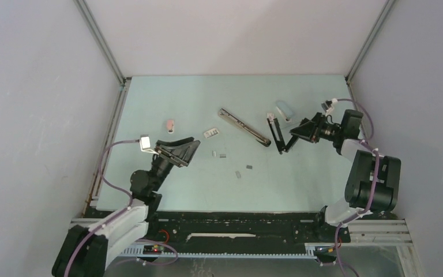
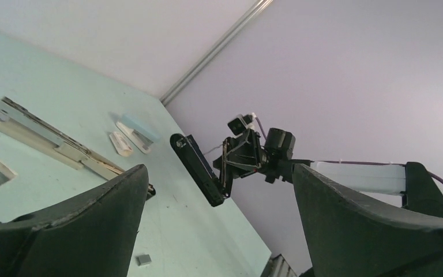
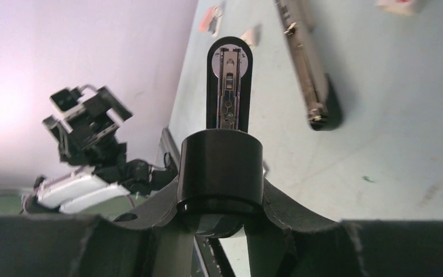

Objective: Unload the staples from the stapler
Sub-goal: Place the stapler at the center of the board.

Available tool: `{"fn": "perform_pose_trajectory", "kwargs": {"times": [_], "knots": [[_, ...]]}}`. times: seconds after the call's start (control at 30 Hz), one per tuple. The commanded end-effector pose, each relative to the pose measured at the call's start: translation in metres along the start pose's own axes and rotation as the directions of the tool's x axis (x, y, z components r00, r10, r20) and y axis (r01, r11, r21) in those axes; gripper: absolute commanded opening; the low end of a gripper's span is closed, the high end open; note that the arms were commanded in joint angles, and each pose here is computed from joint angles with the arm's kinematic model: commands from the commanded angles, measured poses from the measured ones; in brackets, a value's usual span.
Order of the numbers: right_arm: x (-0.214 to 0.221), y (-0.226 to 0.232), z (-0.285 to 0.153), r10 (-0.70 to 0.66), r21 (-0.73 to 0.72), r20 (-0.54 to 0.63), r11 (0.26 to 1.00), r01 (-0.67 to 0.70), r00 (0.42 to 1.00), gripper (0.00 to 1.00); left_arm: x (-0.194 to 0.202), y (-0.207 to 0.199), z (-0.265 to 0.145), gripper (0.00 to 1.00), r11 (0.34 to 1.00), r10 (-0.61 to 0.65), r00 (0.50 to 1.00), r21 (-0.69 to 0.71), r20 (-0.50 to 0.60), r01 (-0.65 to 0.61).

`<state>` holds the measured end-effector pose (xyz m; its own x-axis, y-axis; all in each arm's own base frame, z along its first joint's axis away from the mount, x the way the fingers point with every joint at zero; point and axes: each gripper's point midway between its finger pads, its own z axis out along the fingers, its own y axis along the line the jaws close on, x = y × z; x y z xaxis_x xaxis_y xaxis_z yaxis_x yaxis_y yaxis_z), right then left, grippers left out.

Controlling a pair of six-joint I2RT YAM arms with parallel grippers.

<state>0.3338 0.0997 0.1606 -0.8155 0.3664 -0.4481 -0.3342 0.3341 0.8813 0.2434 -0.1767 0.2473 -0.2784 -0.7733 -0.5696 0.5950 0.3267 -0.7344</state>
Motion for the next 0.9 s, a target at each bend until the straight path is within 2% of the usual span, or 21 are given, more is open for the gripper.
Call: {"fn": "perform_pose_trajectory", "kwargs": {"times": [0.0, 0.2, 0.3, 0.4, 0.5, 0.63, 0.77, 0.87], "knots": [[-0.021, -0.003, -0.025, -0.077, 0.074, 0.048, 0.995, 0.073, 0.996, 0.0, -0.004, 0.021, -0.011, 1.0, 0.988, 0.112, 0.994, -0.109, -0.004, -0.112], [-0.045, -0.042, -0.056, -0.078, 0.237, 0.1, 0.97, 0.053, 0.992, 0.0, -0.011, 0.025, -0.023, 1.0, 0.972, 0.173, 0.985, -0.163, 0.006, -0.17], [-0.062, -0.061, -0.069, -0.153, 0.34, 0.1, 0.934, 0.111, 0.983, 0.0, -0.011, 0.027, -0.027, 1.0, 0.969, 0.181, 0.983, -0.174, 0.01, -0.177], [-0.08, -0.082, -0.08, -0.255, 0.459, 0.064, 0.866, 0.198, 0.965, 0.0, -0.01, 0.027, -0.028, 1.0, 0.969, 0.18, 0.984, -0.172, 0.008, -0.176], [-0.099, -0.101, -0.089, -0.328, 0.561, 0.016, 0.785, 0.263, 0.945, 0.0, -0.008, 0.027, -0.029, 1.0, 0.971, 0.174, 0.985, -0.169, 0.002, -0.171], [-0.119, -0.124, -0.091, -0.412, 0.669, -0.115, 0.64, 0.377, 0.904, 0.0, -0.007, 0.028, -0.031, 1.0, 0.971, 0.173, 0.985, -0.169, 0.004, -0.17], [-0.132, -0.141, -0.079, -0.466, 0.716, -0.293, 0.472, 0.515, 0.835, 0.0, -0.007, 0.028, -0.031, 1.0, 0.971, 0.174, 0.985, -0.169, 0.002, -0.171], [-0.136, -0.157, -0.066, -0.459, 0.719, -0.418, 0.36, 0.594, 0.784, 0.0, -0.006, 0.029, -0.032, 1.0, 0.97, 0.175, 0.985, -0.17, -0.001, -0.172]]}}
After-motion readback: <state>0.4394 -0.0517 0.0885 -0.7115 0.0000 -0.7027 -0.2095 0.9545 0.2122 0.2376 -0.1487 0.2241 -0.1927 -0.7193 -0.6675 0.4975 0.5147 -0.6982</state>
